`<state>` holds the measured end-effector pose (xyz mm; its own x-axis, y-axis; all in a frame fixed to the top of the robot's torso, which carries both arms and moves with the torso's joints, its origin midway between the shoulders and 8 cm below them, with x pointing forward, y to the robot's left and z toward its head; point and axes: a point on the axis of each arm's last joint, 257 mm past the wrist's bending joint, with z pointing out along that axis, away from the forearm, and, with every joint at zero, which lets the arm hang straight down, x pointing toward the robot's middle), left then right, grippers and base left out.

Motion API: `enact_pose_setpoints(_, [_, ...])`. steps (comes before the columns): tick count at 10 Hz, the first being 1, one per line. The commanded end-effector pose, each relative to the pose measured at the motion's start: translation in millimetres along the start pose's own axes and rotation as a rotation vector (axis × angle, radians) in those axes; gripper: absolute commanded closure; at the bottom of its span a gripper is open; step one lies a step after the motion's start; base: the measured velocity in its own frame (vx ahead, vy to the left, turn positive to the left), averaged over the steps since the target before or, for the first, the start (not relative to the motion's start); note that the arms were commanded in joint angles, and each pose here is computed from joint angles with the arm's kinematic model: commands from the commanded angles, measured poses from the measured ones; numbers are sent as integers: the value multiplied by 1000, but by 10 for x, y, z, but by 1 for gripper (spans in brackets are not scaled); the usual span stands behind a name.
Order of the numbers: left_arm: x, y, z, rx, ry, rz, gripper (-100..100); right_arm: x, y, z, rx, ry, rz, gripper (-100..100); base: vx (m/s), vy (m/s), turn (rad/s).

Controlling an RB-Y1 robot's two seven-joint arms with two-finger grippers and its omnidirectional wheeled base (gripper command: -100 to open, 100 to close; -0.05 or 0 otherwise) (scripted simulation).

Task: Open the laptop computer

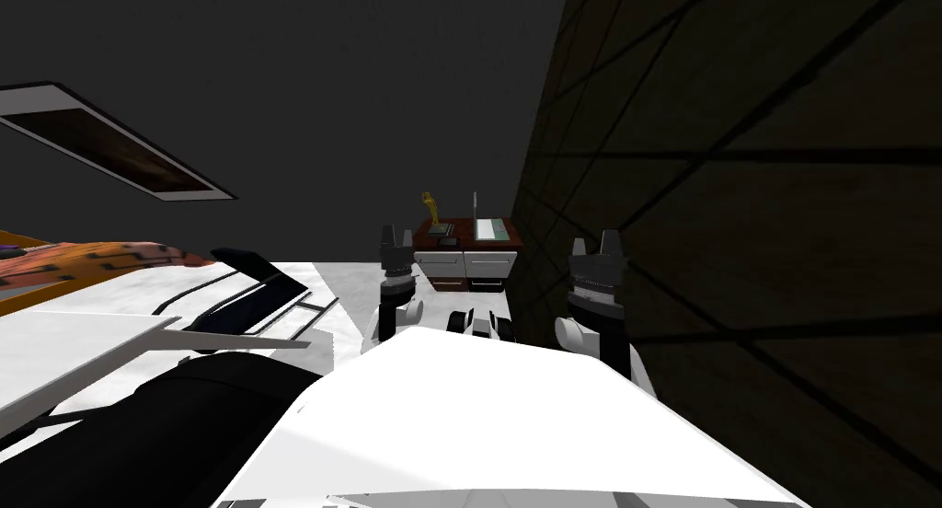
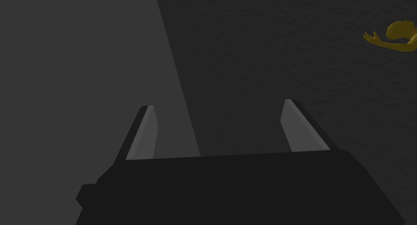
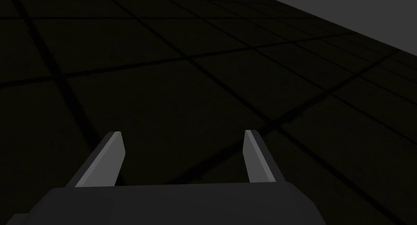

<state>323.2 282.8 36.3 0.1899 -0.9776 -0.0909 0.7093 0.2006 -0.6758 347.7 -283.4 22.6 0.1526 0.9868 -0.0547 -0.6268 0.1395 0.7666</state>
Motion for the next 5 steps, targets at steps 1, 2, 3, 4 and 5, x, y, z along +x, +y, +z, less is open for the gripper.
enact_pose_setpoints(1, [0, 2, -1, -1, 0, 0, 0, 37, -83, -24, 19, 58, -57, -100, 15, 60, 28])
enact_pose_setpoints(2, [0, 2, -1, -1, 0, 0, 0, 46, -135, -41, 30, 87, -90, -100, 10, 86, 29])
enact_pose_setpoints(3, [0, 3, -1, -1, 0, 0, 0, 48, -196, -61, 43, 118, -129, -100, 8, 128, 42])
enact_pose_setpoints(4, [0, 3, -1, -1, 0, 0, 0, 39, -265, -84, 57, 147, -172, -100, 0, 153, 48])
enact_pose_setpoints(5, [1, 2, -1, -1, 0, 0, 0, 20, -339, -110, 72, 176, -219, -100, 30, 157, 55])
